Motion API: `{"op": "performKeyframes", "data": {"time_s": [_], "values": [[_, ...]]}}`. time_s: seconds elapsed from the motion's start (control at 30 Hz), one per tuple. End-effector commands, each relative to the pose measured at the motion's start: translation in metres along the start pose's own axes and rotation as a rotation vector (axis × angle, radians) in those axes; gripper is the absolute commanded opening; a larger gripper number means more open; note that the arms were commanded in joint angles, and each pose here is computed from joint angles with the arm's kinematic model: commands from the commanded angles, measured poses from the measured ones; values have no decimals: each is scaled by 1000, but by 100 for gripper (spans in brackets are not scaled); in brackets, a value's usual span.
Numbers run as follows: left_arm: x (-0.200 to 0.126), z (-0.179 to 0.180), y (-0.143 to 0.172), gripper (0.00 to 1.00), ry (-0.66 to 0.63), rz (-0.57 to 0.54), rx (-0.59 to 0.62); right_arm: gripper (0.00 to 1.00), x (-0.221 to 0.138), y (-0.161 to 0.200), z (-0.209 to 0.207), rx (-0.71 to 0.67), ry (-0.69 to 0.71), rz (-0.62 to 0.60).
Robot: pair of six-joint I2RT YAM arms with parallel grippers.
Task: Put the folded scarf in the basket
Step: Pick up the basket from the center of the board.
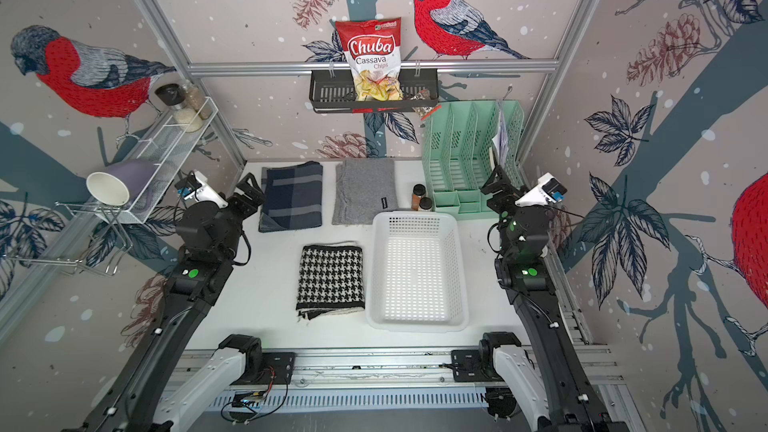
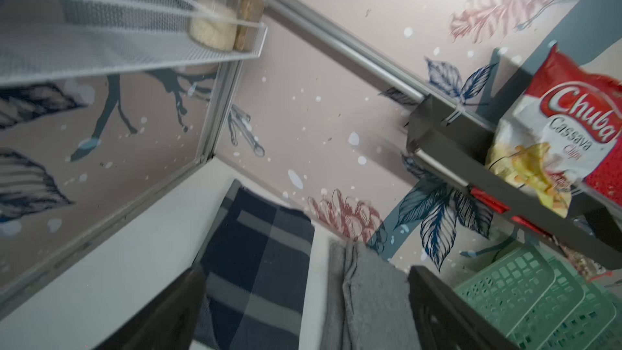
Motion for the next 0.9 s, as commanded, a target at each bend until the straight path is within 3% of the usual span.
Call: {"op": "performKeyframes", "data": {"time_s": [0.0, 0.17, 0.5, 0.67, 0.87], "values": [[0, 11, 25, 97, -38, 199, -69, 100, 11, 18, 24, 22, -1, 220], [-2, 20, 50, 91, -62, 385, -37, 100, 7, 56, 90, -234, 59, 390], [-10, 43, 90, 79, -127, 583, 3, 94, -41, 200, 193, -506, -8, 901], [-11, 39, 89, 77, -140, 586, 19, 79, -64, 265, 200, -559, 24, 1080], [-15, 32, 83, 77, -130, 572, 12, 75, -68, 301, 191, -559, 62, 1187]]}}
Point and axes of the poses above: each gripper's point midway between its finger pads, its own x axis out along the fingers, its own z axis along the line the jaws close on, y = z × x, the point moved 10 cm from there along -x, back along the fingers, and after that the axes turned 3 degrees about -x, right-handed, at the moved point
